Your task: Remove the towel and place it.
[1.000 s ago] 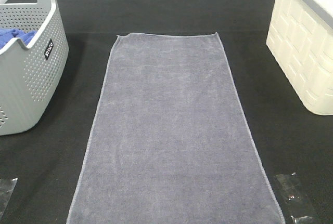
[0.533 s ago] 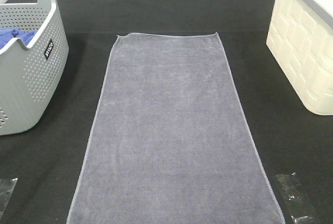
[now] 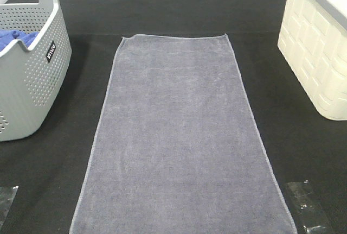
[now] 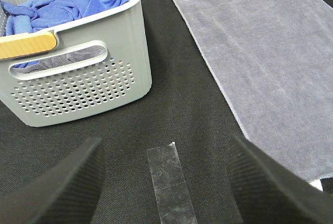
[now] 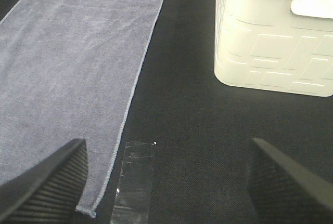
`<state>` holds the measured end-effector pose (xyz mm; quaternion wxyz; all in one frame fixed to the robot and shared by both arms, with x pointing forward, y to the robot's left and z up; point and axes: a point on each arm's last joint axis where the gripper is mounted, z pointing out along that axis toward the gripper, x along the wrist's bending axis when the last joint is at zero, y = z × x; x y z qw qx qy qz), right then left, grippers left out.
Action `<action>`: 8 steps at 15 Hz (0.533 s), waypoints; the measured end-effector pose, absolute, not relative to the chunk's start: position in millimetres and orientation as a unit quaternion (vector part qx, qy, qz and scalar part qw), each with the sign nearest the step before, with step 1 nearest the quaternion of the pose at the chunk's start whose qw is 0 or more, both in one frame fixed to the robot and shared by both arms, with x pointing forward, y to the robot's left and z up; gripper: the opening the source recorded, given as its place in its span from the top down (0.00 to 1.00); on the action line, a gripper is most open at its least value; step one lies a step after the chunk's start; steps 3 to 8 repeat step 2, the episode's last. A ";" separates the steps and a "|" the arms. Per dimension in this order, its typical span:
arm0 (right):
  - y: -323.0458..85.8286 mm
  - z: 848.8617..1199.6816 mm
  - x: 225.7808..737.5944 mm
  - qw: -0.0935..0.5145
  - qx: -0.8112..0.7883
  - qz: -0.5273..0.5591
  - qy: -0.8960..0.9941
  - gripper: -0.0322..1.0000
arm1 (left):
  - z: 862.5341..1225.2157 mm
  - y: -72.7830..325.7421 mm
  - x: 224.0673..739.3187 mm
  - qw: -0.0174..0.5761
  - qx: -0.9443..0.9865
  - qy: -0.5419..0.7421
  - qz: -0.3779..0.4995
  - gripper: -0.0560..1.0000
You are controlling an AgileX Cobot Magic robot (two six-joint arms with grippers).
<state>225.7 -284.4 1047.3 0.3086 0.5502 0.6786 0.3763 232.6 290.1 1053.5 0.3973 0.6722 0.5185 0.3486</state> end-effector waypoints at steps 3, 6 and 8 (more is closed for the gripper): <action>-284.4 1047.3 225.7 0.309 0.550 0.376 0.679 0.22 | 1053.5 290.1 232.6 0.397 0.672 0.518 0.349 0.33; -284.4 1047.3 225.7 0.309 0.550 0.376 0.679 0.22 | 1053.5 290.1 232.6 0.397 0.672 0.518 0.349 0.33; -284.4 1047.3 225.7 0.309 0.550 0.376 0.679 0.22 | 1053.5 290.1 232.6 0.397 0.672 0.518 0.349 0.33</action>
